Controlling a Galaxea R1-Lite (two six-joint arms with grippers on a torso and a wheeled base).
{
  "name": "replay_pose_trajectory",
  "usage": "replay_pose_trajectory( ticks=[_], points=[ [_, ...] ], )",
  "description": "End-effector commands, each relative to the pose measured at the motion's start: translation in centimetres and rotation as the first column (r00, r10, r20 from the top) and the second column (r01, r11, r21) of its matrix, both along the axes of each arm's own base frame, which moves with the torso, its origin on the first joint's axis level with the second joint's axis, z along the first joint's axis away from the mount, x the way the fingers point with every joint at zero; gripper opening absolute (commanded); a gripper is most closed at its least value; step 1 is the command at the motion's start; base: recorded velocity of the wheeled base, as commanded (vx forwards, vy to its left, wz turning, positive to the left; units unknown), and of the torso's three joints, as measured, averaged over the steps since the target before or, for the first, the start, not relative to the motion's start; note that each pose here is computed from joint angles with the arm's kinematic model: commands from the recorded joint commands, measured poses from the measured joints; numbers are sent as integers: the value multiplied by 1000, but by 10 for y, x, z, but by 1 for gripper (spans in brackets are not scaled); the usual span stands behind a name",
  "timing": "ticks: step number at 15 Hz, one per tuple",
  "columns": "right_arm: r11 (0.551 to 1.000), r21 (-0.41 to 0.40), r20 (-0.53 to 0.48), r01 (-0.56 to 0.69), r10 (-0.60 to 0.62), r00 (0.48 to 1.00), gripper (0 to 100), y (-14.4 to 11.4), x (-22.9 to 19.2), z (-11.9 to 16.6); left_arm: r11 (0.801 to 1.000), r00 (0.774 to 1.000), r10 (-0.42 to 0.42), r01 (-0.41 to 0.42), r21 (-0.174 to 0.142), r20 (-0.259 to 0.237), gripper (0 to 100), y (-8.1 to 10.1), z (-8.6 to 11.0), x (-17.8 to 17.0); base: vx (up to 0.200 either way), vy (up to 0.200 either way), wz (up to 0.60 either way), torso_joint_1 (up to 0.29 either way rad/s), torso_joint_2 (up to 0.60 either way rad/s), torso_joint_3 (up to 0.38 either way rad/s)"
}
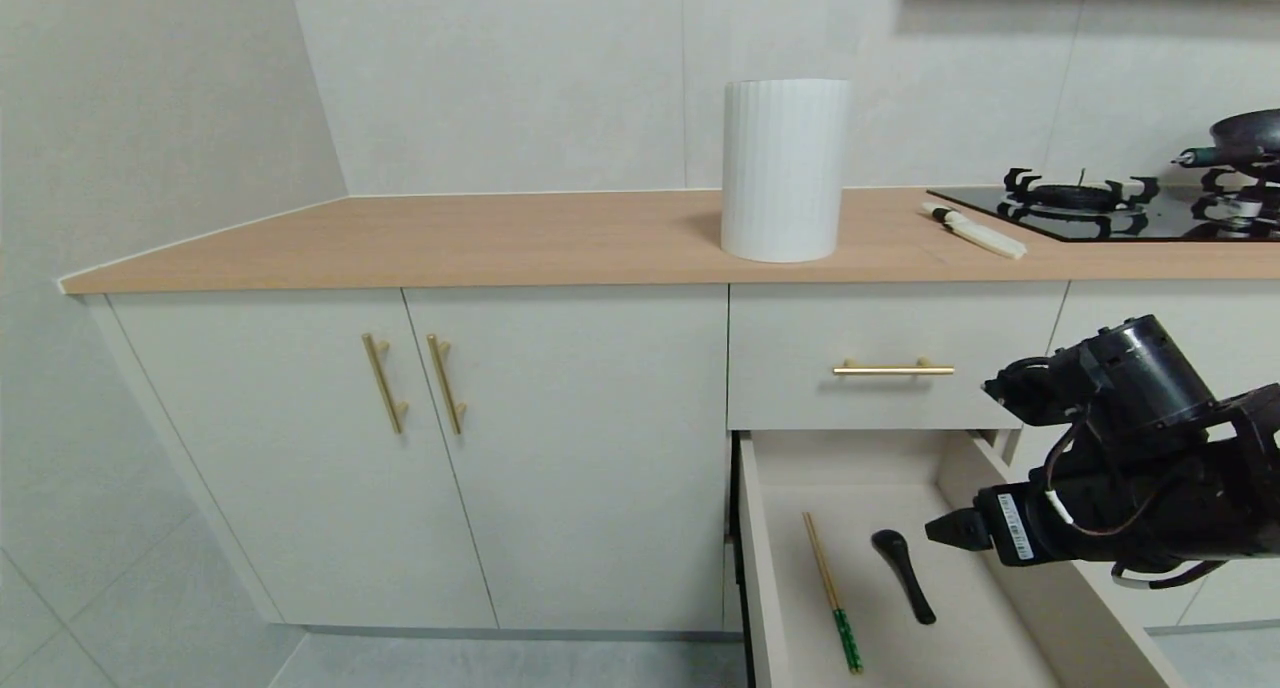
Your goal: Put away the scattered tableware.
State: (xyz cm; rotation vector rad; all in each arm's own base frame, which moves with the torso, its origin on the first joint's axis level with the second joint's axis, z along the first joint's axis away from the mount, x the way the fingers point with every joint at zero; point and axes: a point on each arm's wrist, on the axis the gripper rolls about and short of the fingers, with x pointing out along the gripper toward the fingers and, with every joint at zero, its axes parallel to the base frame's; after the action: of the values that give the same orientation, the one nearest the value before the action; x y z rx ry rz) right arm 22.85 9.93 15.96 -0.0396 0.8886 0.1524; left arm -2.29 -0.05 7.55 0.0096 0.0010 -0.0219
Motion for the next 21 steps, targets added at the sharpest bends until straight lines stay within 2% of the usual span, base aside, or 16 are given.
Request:
replay_pose_trajectory(
  ticks=[1, 3, 5, 9, 13, 16, 19, 21],
  points=[
    [1000, 2, 7, -2, 2, 1000, 100, -1, -2, 4, 1000, 1000, 0, 0, 0, 0, 100, 0, 0, 0, -200, 0, 0, -12, 2, 7],
    [1000, -11, -37, -25, 25, 999, 100, -1, -7, 0, 1000, 1000, 0, 0, 0, 0, 100, 0, 0, 0, -100, 0, 0, 1, 1, -1],
    [994, -16, -127, -112, 109, 986, 100, 1, -14, -5, 1000, 1000, 0, 0, 0, 0, 100, 0, 0, 0, 0, 0, 0, 0, 0, 0],
    [948, -14, -380, -317, 288, 879, 100, 11, -24, -32, 1000, 1000, 0, 0, 0, 0, 100, 0, 0, 0, 0, 0, 0, 0, 0, 0],
    [936, -42, -534, -349, 274, 800, 100, 20, -12, -70, 1000, 1000, 0, 0, 0, 0, 100, 0, 0, 0, 0, 0, 0, 0, 0, 0],
    [938, -53, -555, -343, 258, 791, 100, 23, -7, -79, 1000, 1000, 0, 0, 0, 0, 100, 0, 0, 0, 0, 0, 0, 0, 0, 0],
    [955, -51, -547, -292, 218, 808, 100, 25, 1, -79, 1000, 1000, 0, 0, 0, 0, 100, 0, 0, 0, 0, 0, 0, 0, 0, 0],
    [964, -77, -537, -254, 174, 826, 100, 27, 5, -79, 1000, 1000, 0, 0, 0, 0, 100, 0, 0, 0, 0, 0, 0, 0, 0, 0]
  ],
)
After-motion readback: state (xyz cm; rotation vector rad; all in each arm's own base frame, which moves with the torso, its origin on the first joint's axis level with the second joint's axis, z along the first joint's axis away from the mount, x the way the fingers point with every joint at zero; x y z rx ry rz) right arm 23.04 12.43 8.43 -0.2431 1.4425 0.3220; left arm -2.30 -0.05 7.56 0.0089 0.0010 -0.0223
